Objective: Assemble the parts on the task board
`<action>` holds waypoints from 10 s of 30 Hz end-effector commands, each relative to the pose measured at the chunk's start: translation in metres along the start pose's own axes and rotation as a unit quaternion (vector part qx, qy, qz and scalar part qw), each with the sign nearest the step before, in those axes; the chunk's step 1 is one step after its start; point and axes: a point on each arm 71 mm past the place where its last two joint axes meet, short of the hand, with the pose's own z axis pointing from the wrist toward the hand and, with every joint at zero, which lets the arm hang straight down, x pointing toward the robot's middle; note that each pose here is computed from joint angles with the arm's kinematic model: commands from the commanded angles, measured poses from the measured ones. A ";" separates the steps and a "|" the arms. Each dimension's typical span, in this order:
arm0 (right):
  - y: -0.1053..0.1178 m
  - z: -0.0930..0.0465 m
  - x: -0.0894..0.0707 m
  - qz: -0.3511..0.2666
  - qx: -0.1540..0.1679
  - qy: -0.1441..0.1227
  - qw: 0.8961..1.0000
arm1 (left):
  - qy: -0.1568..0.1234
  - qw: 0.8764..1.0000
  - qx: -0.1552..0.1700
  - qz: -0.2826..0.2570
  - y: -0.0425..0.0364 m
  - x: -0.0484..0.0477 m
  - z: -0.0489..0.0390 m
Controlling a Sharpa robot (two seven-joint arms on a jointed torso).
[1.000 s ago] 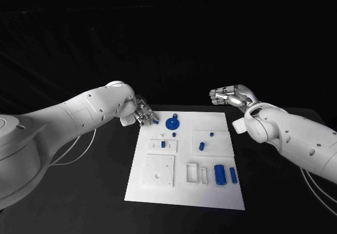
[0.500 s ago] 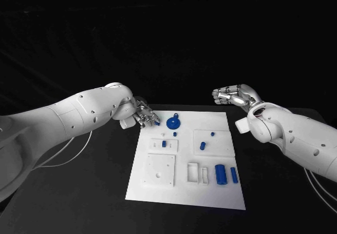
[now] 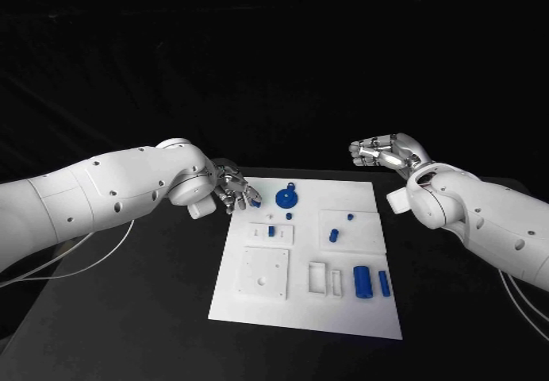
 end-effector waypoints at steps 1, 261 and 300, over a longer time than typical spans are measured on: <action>-0.001 0.000 0.000 0.004 -0.001 0.005 1.000 | -0.042 0.999 -0.004 0.014 -0.0018 0.0001 -0.0051; -0.005 -0.002 -0.002 0.001 0.003 0.007 1.000 | -0.042 0.990 -0.014 0.130 0.0230 0.0806 0.0056; -0.008 -0.003 0.000 0.002 0.007 0.005 1.000 | -0.044 0.991 -0.022 0.125 0.0253 0.0778 0.0058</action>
